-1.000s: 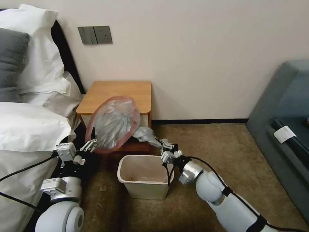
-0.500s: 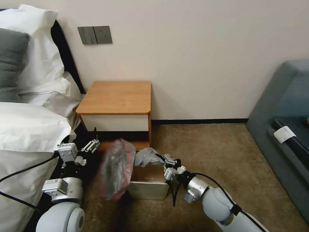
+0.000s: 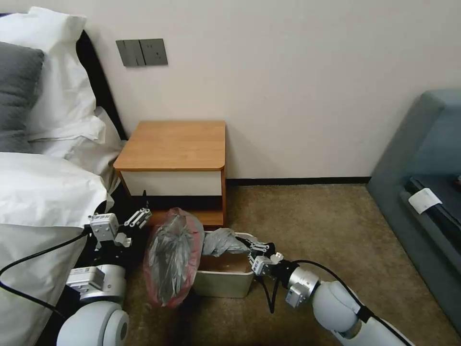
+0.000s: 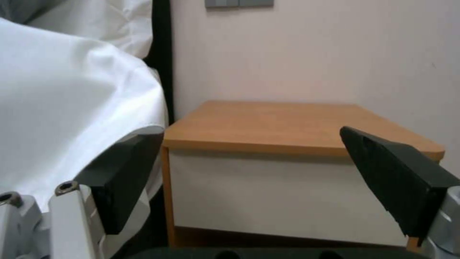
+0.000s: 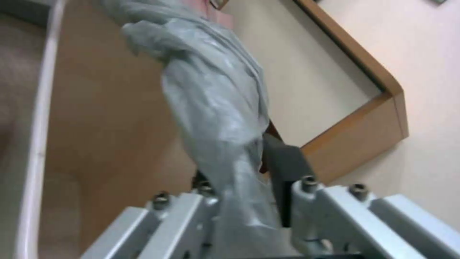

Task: Pick up the garbage bag from the table and place it over the trash can.

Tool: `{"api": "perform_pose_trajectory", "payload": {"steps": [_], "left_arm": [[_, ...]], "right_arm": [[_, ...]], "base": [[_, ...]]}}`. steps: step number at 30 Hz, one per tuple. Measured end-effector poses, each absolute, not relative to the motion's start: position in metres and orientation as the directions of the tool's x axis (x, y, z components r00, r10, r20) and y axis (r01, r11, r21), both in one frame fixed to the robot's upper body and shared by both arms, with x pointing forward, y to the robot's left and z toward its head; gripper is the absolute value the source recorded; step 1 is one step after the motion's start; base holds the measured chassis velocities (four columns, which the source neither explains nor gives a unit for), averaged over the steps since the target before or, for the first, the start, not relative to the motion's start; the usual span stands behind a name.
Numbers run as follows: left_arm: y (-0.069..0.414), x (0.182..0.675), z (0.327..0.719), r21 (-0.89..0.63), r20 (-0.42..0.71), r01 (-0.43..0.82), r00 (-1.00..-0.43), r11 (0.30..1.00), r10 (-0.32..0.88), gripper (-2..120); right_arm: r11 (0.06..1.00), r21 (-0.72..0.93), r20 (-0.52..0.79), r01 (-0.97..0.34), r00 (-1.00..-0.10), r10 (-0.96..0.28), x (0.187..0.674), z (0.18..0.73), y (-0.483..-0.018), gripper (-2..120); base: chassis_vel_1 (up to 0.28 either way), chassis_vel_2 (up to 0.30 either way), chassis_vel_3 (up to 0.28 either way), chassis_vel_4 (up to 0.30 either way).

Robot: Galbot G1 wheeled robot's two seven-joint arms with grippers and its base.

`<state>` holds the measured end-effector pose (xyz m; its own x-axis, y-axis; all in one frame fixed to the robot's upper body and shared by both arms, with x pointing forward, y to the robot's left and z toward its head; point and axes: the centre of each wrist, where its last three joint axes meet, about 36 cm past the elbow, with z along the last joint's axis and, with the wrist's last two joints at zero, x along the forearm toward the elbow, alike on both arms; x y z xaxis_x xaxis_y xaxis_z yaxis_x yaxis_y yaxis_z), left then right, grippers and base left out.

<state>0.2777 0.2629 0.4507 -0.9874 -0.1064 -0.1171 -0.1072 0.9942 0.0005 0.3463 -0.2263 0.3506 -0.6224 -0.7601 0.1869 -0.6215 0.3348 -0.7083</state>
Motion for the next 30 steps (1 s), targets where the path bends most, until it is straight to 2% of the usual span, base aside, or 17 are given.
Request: {"api": "perform_pose_trajectory", "payload": {"steps": [1,4,5,10,11,14,15,18,23,30], "left_arm": [[0.263,0.278,0.451,0.0,-0.117,-0.107,-0.987,0.994,-0.106,93],[0.262,0.281,0.444,0.004,-0.102,-0.102,-0.99,0.995,-0.101,93],[0.262,0.281,0.444,0.004,-0.102,-0.102,-0.99,0.995,-0.101,93],[0.261,0.286,0.436,-0.003,-0.082,-0.1,-0.992,0.995,-0.1,93],[0.261,0.286,0.436,-0.003,-0.082,-0.1,-0.992,0.995,-0.1,93],[0.258,0.291,0.432,-0.009,-0.075,-0.089,-0.993,0.996,-0.09,93],[0.258,0.291,0.432,-0.009,-0.075,-0.089,-0.993,0.996,-0.09,93],[0.252,0.292,0.428,-0.017,-0.062,-0.073,-0.995,0.997,-0.074,93],[0.246,0.292,0.42,-0.02,-0.042,-0.055,-0.998,0.998,-0.056,93],[0.232,0.291,0.409,-0.028,-0.016,-0.022,-1.0,0.999,-0.023,93]], "right_arm": [[0.335,-0.708,0.187,-0.622,-0.622,-0.76,0.346,0.351,-0.226,24],[0.353,-0.674,0.199,-0.649,-0.62,-0.759,0.353,0.361,-0.24,39],[0.353,-0.674,0.199,-0.649,-0.62,-0.759,0.353,0.361,-0.24,39],[0.358,-0.645,0.225,-0.675,-0.616,-0.755,0.356,0.371,-0.258,58],[0.358,-0.645,0.225,-0.675,-0.616,-0.755,0.356,0.371,-0.258,58],[0.356,-0.628,0.245,-0.692,-0.61,-0.753,0.356,0.376,-0.266,75],[0.356,-0.628,0.245,-0.692,-0.61,-0.753,0.356,0.376,-0.266,75],[0.364,-0.578,0.304,-0.73,-0.607,-0.734,0.362,0.386,-0.266,89],[0.433,-0.452,0.391,-0.78,-0.609,-0.69,0.372,0.395,-0.257,99],[0.536,-0.273,0.5,-0.799,-0.594,-0.63,0.408,0.414,-0.227,100]], "base": [[0.0,0.0,0.0,0.0],[0.0,0.0,0.0,0.0],[0.0,0.0,0.0,0.0],[0.0,0.0,0.0,0.0],[0.0,0.0,0.0,0.0],[0.0,0.0,0.0,0.0],[0.0,0.0,0.0,0.0],[0.0,0.0,0.0,0.0],[0.0,0.0,0.0,0.0],[0.0,0.0,0.0,0.0]]}}
